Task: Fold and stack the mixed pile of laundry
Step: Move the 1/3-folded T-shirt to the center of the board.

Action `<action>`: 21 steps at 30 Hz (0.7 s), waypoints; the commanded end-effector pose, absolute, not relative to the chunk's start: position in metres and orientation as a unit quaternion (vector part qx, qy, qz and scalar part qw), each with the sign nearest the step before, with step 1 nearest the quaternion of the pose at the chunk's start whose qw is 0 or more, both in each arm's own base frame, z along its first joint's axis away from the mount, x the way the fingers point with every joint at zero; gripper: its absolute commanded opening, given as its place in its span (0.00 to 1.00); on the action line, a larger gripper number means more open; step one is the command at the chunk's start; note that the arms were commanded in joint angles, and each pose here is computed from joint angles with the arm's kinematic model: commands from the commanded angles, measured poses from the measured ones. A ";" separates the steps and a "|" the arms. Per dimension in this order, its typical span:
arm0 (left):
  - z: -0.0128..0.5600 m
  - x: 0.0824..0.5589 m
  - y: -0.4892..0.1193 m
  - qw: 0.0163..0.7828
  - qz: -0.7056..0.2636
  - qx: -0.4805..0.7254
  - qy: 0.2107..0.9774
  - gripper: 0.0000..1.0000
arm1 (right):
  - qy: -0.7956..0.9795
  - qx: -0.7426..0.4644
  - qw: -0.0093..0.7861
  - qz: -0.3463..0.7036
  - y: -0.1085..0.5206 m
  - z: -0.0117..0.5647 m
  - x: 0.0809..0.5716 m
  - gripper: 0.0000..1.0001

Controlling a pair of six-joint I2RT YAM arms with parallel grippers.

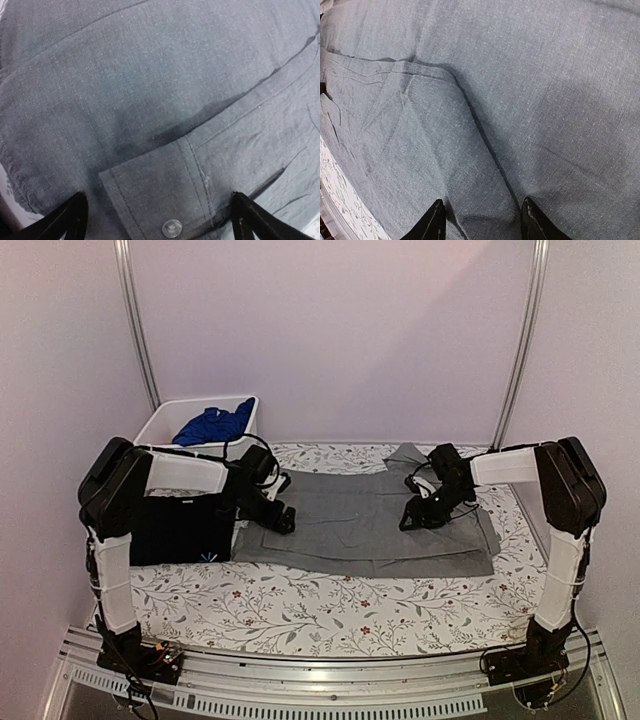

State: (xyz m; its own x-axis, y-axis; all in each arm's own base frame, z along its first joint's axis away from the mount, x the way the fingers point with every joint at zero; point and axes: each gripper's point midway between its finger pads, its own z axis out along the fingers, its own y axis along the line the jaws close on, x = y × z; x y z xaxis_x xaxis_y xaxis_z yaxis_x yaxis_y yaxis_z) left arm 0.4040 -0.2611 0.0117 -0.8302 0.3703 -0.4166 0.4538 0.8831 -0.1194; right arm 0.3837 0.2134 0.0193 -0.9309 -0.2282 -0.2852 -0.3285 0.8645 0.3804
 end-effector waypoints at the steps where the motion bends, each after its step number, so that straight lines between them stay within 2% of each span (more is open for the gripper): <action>1: -0.020 0.313 -0.246 0.082 -0.083 0.228 0.967 1.00 | 0.971 -0.133 0.007 0.198 0.191 -0.012 0.311 0.50; 7: -0.030 0.241 -0.242 0.031 -0.095 0.230 0.968 1.00 | 0.966 -0.106 -0.045 0.230 0.183 -0.005 0.249 0.50; 12: -0.029 0.210 -0.239 0.012 -0.115 0.231 0.966 1.00 | 0.954 -0.107 -0.096 0.263 0.199 0.005 0.188 0.50; 15: -0.020 0.204 -0.246 0.014 -0.133 0.248 0.959 1.00 | 0.942 -0.108 -0.116 0.295 0.210 0.012 0.168 0.51; 18: 0.009 0.218 -0.260 0.055 -0.154 0.264 0.951 1.00 | 0.944 -0.109 -0.065 0.306 0.212 0.035 0.196 0.53; 21: 0.045 0.250 -0.271 0.108 -0.172 0.268 0.942 1.00 | 0.944 -0.096 0.036 0.314 0.198 0.079 0.258 0.55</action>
